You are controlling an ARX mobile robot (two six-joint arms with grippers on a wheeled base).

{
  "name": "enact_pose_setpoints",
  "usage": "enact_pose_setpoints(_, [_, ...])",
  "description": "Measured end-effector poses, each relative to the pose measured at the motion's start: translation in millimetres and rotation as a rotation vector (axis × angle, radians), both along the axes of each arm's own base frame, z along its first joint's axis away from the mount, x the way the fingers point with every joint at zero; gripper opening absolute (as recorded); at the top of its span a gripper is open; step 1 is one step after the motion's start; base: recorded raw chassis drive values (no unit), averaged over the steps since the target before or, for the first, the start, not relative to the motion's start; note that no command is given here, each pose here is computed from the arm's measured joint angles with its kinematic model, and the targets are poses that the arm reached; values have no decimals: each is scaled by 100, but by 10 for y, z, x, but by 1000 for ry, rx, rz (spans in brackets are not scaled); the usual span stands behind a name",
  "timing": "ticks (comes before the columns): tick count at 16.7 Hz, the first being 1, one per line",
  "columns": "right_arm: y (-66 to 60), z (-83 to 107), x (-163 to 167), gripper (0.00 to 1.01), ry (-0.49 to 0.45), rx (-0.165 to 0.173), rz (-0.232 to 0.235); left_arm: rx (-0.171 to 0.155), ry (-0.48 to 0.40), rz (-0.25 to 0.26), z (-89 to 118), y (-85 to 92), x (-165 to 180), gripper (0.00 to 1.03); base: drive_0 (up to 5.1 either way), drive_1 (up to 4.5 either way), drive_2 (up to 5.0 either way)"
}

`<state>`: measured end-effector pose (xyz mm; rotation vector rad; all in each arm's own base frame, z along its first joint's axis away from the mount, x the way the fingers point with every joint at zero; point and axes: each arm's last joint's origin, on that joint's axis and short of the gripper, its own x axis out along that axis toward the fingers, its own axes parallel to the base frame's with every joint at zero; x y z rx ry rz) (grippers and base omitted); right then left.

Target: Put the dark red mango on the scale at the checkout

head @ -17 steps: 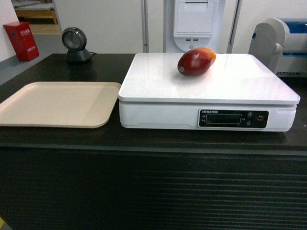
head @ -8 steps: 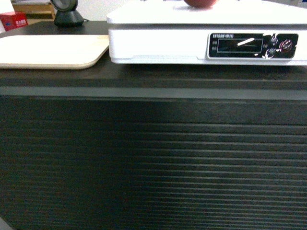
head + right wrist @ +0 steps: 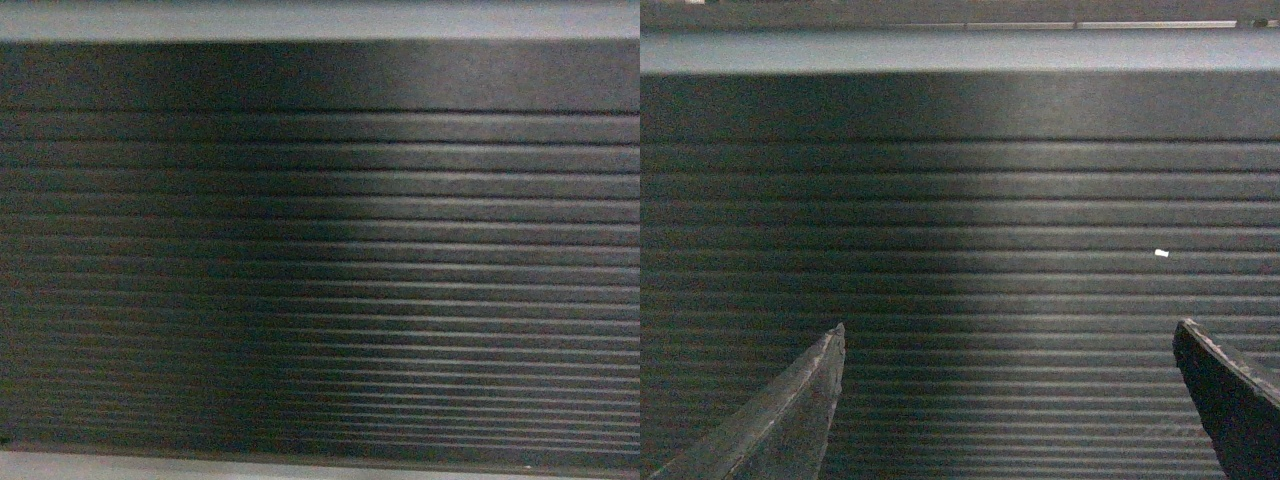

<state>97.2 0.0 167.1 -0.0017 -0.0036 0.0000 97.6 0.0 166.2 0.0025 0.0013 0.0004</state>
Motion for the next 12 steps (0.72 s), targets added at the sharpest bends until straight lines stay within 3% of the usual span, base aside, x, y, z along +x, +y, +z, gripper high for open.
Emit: enact_pose_setpoints(12, [0, -1, 0, 98, 2, 1, 0, 0, 3, 0, -4, 0, 0, 98, 0, 0, 0])
